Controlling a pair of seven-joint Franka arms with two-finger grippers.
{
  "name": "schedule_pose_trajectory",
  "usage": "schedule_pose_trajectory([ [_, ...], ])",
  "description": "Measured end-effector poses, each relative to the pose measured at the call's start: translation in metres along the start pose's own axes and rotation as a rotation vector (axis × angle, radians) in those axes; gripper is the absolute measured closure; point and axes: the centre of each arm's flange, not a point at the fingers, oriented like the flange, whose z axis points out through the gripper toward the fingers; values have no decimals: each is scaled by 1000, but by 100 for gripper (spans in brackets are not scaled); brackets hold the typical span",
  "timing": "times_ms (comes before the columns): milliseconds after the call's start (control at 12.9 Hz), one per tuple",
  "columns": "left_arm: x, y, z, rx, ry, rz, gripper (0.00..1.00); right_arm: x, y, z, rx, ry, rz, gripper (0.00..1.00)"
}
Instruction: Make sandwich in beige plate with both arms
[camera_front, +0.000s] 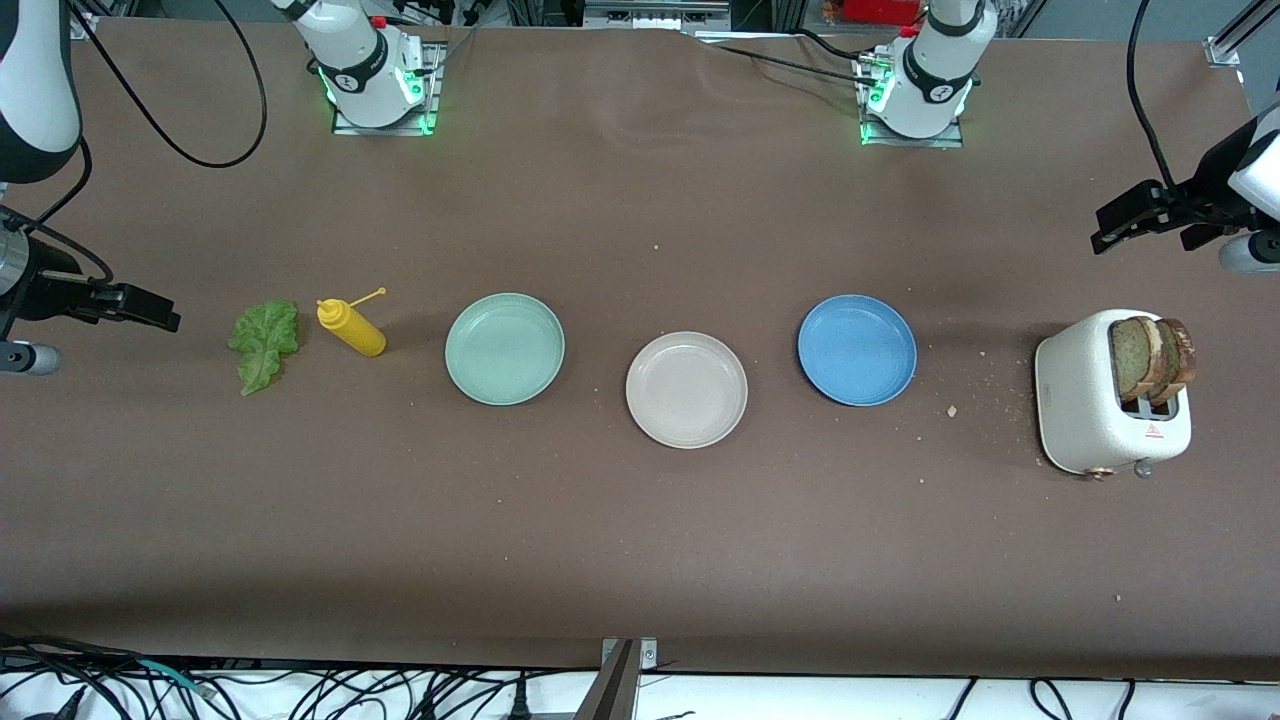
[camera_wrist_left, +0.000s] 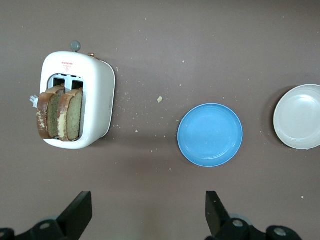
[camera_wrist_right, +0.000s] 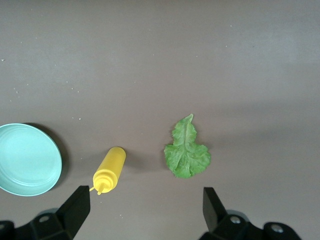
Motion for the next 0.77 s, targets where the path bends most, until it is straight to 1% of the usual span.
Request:
schedule_pose_trajectory([
  [773,1,0,-1,-1,9,0,0,0,-4,0,1,0,-7,0],
])
